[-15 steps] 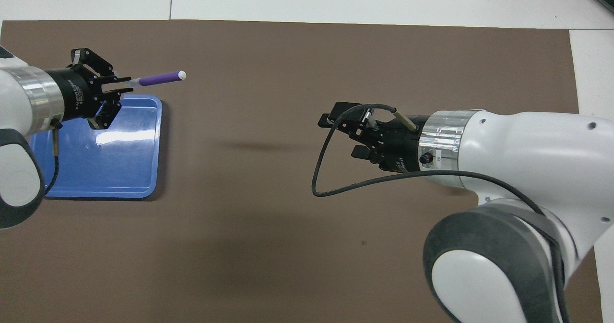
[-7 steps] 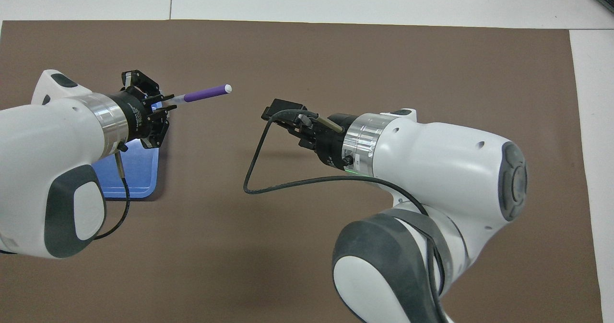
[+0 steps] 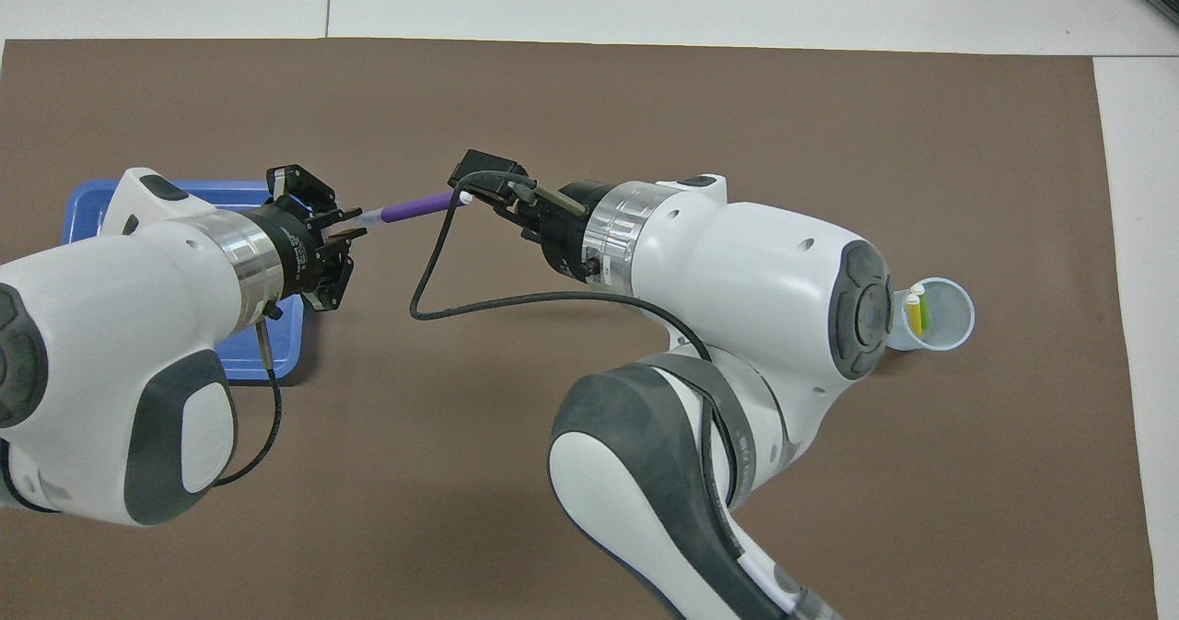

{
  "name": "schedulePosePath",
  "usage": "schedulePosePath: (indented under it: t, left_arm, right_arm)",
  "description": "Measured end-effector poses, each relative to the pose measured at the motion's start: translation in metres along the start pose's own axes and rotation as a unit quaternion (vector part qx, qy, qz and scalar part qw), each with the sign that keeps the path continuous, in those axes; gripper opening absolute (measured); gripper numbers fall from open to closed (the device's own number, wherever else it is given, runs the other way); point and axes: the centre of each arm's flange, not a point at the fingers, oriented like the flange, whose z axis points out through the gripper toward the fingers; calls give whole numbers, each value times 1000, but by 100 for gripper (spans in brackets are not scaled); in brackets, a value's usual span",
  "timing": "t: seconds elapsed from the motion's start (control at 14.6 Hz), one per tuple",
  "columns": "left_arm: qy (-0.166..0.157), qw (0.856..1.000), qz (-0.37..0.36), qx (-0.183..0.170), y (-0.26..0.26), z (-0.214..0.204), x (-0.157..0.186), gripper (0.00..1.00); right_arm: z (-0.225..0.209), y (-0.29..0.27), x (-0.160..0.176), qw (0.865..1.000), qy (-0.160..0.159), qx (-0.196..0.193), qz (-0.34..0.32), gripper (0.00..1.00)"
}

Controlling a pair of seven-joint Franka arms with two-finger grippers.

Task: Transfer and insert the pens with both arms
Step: 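Close the right gripper on the free end of the purple pen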

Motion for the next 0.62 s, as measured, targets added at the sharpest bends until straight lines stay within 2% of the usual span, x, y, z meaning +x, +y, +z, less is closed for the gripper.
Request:
schedulePosePath:
  t: [0.27,0.34,0.55,0.62]
  left_arm:
    - [0,1000,2,3,-7,1,-4,15]
    - [0,1000,2,2,-7,0,-5,15]
    - [0,1000,-1,1,-7,-1,-5,15]
    - [0,1000,-2,0,-7,-2,-5,15]
  right_arm:
    - [3,1,-1,1000,-2,-1,-3,100]
    - [4,0,-2,1000,-2,-2,-4,91]
    - [14,5,-5,1000,-7,-8,-6,90]
    - [18,7,-6,1000,-9,-11,-8,83]
